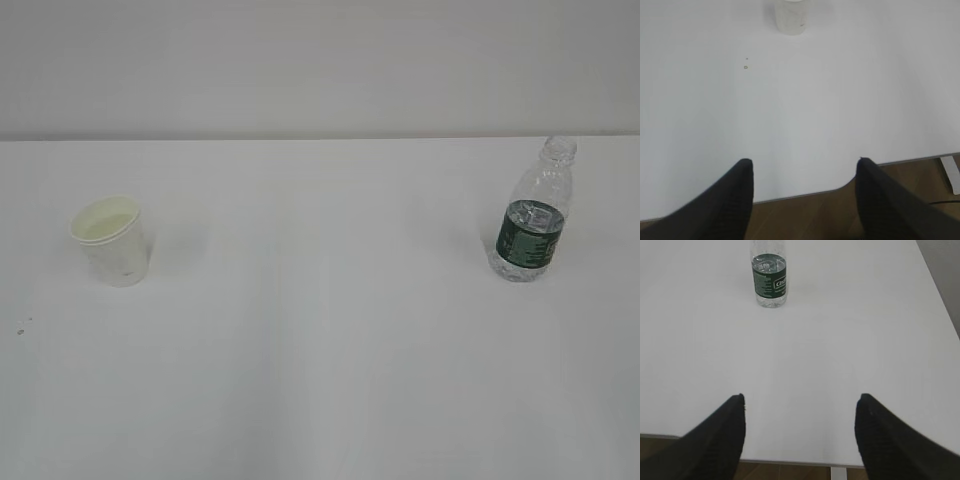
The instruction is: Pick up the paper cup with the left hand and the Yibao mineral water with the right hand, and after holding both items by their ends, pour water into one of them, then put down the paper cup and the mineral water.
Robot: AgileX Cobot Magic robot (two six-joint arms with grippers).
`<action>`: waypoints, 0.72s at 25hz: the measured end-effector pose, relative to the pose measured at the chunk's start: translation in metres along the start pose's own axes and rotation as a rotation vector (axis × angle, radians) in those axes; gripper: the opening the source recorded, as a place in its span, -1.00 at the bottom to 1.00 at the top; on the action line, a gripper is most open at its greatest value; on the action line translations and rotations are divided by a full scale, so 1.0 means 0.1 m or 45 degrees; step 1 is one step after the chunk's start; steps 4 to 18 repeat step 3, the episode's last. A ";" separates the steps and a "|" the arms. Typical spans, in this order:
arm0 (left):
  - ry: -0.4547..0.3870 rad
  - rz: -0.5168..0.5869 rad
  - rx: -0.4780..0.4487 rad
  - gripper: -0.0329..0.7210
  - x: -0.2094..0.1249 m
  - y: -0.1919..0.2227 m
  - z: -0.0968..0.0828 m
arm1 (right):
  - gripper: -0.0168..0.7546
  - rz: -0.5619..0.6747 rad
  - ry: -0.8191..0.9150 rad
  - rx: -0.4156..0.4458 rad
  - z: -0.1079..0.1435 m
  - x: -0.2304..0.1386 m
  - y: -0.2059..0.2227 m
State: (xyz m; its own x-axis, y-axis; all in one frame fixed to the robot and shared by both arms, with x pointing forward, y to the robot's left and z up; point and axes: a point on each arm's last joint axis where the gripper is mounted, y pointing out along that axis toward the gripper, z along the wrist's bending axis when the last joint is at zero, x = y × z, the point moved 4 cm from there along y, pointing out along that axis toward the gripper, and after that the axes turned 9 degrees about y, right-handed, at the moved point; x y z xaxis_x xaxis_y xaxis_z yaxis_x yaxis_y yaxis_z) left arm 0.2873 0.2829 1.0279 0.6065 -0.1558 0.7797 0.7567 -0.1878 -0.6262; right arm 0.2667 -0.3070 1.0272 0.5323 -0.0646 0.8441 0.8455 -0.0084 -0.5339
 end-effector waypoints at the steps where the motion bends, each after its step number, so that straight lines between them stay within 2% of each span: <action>1: 0.000 0.000 0.000 0.30 0.00 0.00 0.00 | 0.39 0.000 0.000 0.000 0.00 0.00 0.00; 18: 0.000 0.000 0.000 0.30 0.00 0.00 0.00 | 0.39 0.000 0.000 0.000 0.00 0.00 0.00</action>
